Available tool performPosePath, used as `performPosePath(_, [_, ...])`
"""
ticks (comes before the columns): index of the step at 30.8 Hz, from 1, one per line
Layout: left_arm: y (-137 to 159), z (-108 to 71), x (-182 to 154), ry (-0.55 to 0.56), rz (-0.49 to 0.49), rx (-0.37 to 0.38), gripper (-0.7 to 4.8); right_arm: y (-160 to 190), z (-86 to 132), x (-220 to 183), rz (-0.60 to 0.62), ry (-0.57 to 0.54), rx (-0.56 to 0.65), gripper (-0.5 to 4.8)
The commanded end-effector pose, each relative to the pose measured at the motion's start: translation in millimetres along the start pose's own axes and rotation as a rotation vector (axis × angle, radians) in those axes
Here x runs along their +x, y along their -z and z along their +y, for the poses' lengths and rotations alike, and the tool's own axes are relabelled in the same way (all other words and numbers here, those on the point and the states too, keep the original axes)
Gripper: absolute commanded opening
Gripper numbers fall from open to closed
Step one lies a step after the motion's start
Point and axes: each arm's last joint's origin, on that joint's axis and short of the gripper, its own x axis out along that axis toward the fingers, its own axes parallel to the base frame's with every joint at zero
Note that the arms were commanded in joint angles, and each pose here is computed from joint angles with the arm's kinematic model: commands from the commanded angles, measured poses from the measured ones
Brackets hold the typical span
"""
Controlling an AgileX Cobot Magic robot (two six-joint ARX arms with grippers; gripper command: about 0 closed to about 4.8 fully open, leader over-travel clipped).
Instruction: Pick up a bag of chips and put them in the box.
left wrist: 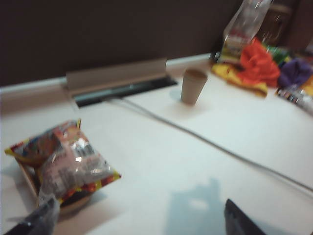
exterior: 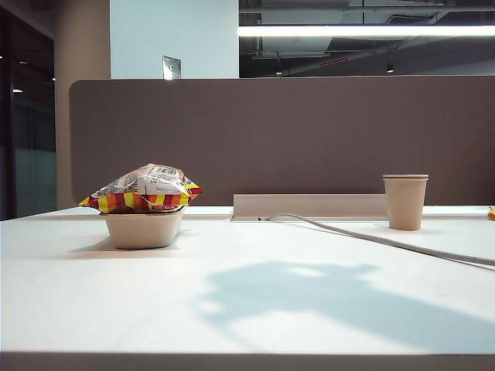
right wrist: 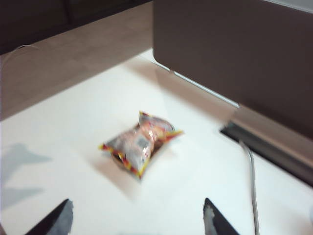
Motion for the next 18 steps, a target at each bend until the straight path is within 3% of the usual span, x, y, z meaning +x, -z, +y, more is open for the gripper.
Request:
performPosePath(1, [-3.7,-10.6,-21.9,0.007,-0.087,0.005,4.4,23.0,2.8,-18.1,-0.014,0.042,0.029,3.37])
performPosePath(7, [0.1,-25.1,-52.4,0.013,-0.164,0.017,4.39,64.5,7.7,-41.6,-0.041,0.072,0.066,3.36])
performPosePath(18, [22.4,-32.6,-70.8,-0.02,-0.098,0.051,4.39,130.4,12.7,-57.4,-0.088,0.115,0.109,3.36])
